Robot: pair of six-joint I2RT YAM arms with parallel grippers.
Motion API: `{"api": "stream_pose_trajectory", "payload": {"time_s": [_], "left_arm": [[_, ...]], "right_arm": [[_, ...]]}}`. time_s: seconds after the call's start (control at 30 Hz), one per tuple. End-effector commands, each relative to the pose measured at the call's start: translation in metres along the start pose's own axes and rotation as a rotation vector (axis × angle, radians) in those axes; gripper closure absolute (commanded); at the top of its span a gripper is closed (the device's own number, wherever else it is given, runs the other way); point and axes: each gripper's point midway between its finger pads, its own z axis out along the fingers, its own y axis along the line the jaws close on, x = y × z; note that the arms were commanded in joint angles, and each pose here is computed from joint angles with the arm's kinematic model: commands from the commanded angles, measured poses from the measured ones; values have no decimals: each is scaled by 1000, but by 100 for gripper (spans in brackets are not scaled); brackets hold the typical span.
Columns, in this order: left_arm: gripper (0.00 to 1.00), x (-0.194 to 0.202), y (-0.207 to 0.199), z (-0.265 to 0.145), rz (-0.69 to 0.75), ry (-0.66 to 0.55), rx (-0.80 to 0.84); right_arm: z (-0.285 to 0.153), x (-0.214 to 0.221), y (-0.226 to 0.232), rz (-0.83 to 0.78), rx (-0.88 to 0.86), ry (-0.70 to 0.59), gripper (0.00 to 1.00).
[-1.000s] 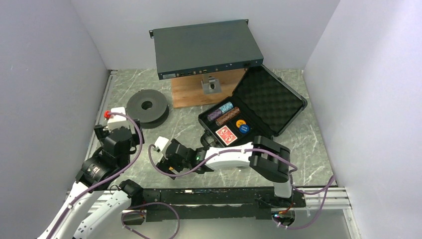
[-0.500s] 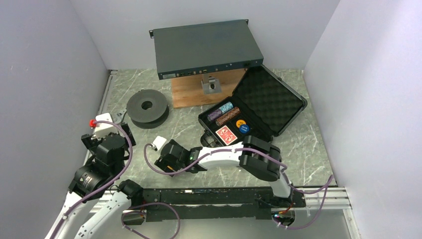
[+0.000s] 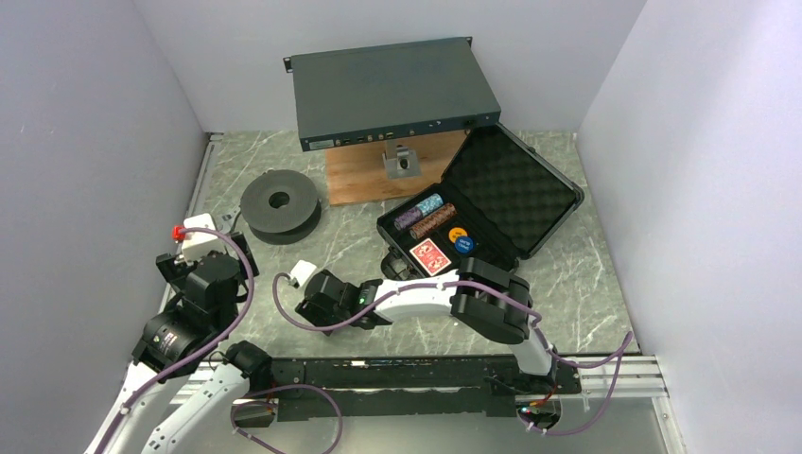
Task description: Pack up texas hold em set
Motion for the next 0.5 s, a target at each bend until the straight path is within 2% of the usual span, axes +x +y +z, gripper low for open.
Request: {"api": "stream_pose_trajectory", "payload": {"time_s": [0.0,0.27,0.37,0.47], "left_arm": [[0,-4,-2,3,-21,-12,-11],[1,-5,-2,3,-24,-17,-5],[1,-4,-4,3,-19,-12,-4],[1,-4,-6,4,-14,-7,1]], "right_arm": [[-1,-7,12,13,-55,-5,34],[2,1,15,9,-74,15,33],[4,6,13,5,-65,25,37],[6,11,13,-25,-66,42,45]]}}
